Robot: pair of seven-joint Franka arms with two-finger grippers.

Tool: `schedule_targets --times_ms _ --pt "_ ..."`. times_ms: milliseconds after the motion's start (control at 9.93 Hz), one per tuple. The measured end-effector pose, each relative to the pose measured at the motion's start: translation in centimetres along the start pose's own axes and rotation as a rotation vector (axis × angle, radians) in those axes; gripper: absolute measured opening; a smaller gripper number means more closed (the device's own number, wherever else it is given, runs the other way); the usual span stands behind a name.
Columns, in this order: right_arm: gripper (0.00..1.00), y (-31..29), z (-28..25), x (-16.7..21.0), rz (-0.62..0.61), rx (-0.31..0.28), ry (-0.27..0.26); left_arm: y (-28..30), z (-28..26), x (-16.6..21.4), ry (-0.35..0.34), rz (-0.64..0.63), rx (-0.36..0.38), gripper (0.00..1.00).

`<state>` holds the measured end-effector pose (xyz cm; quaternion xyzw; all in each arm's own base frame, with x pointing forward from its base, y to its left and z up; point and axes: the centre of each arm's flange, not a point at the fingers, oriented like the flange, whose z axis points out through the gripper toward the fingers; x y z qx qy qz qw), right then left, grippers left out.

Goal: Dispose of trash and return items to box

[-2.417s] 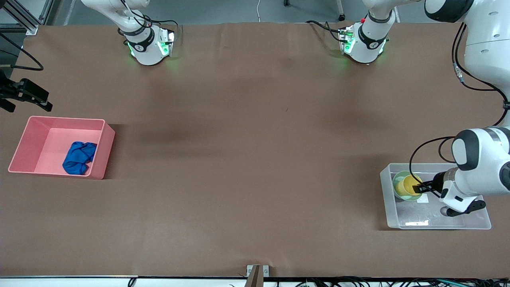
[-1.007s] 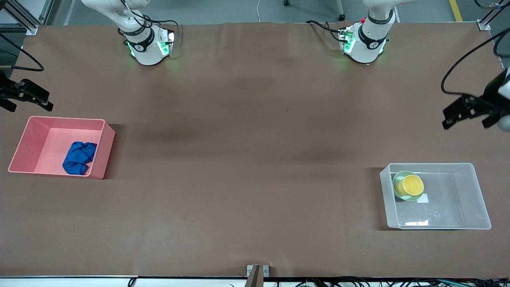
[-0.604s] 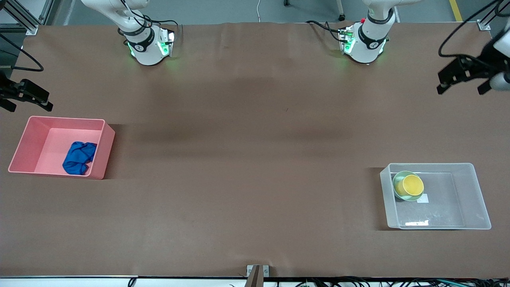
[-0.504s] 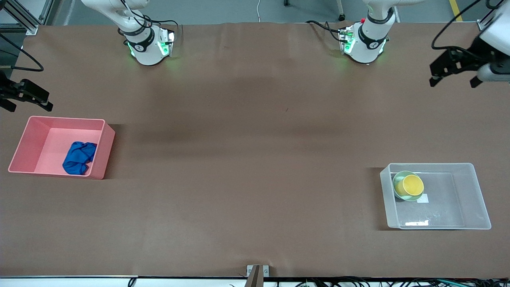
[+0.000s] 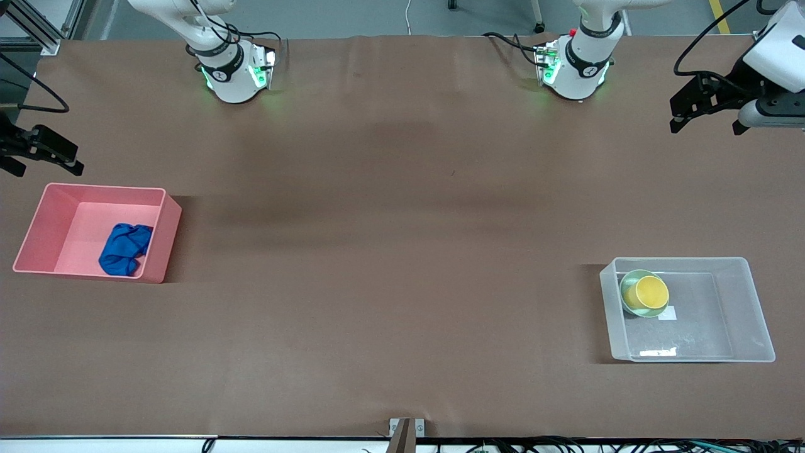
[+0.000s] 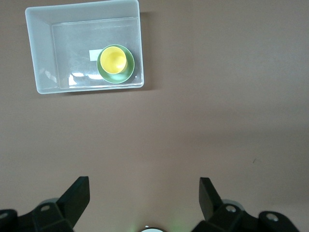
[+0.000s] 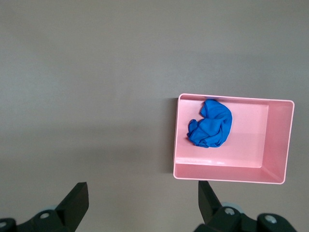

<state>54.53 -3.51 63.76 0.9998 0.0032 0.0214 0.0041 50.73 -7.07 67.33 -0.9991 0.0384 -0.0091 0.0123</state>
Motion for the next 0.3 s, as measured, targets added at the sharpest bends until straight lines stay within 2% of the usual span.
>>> schedule_targets --times_ms 302 --pt "1.00 0.00 0.00 0.00 0.000 0.000 0.000 -1.11 0.49 0.40 -0.007 -0.016 -0.001 1.00"
